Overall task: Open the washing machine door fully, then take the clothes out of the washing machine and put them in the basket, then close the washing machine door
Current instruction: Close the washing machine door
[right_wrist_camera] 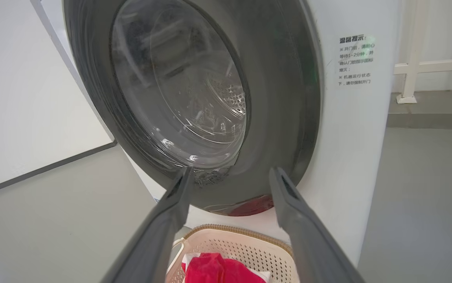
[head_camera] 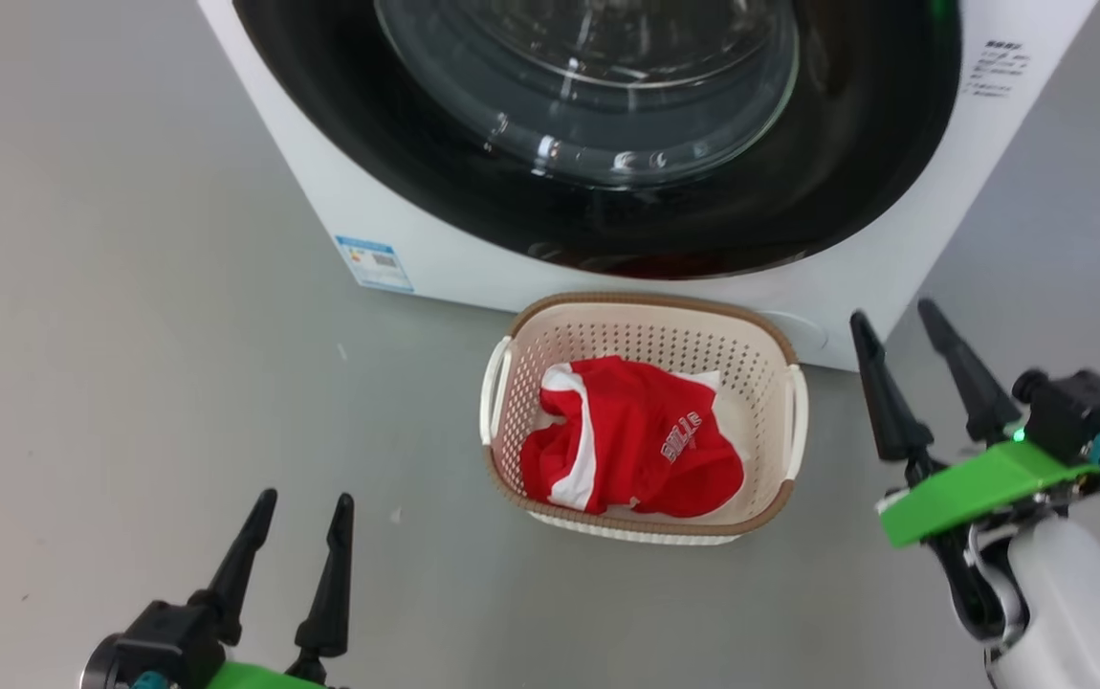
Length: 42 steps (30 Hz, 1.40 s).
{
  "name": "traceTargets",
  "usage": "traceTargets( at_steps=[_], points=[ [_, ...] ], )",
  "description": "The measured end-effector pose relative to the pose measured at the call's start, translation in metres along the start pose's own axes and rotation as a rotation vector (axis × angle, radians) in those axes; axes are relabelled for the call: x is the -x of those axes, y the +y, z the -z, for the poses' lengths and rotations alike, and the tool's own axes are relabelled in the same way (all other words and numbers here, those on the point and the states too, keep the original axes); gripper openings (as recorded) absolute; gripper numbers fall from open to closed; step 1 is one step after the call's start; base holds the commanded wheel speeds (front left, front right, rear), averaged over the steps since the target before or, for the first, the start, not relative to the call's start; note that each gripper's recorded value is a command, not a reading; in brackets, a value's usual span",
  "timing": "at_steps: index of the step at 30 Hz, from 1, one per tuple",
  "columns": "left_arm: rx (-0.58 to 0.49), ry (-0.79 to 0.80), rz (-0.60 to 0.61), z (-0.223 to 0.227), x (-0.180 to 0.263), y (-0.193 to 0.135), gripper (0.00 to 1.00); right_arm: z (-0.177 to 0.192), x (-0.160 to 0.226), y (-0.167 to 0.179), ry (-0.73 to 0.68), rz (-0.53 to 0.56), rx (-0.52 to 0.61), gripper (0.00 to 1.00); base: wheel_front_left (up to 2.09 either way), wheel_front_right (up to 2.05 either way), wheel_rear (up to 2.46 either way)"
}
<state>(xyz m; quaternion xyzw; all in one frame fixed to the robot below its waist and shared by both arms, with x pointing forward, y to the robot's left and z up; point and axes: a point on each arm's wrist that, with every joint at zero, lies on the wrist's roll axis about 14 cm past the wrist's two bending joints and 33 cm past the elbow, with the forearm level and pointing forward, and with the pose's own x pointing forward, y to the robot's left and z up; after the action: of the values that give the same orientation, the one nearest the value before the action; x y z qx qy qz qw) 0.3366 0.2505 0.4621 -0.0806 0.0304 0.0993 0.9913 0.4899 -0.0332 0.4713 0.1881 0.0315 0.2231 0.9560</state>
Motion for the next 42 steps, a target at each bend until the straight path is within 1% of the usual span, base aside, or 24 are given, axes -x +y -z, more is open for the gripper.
traceTargets(
  at_steps=[8, 16, 28, 42],
  points=[
    [-0.013, -0.01, 0.025, -0.003, 0.009, 0.0, 1.0, 0.005, 0.049, -0.019, 0.03, 0.087, 0.011, 1.0, 0.0, 0.0, 0.0],
    [-0.003, -0.011, 0.065, -0.002, 0.015, -0.008, 1.0, 0.008, 0.099, -0.037, 0.039, 0.189, 0.001, 1.0, 0.0, 0.0, 0.0],
    [0.007, -0.007, 0.119, -0.001, 0.013, -0.02, 1.0, 0.008, 0.151, -0.062, 0.032, 0.32, -0.012, 1.0, 0.0, 0.0, 0.0],
    [0.003, -0.011, 0.155, -0.001, 0.012, -0.029, 1.0, 0.004, 0.197, -0.079, 0.014, 0.42, -0.009, 1.0, 0.0, 0.0, 0.0]
  ],
)
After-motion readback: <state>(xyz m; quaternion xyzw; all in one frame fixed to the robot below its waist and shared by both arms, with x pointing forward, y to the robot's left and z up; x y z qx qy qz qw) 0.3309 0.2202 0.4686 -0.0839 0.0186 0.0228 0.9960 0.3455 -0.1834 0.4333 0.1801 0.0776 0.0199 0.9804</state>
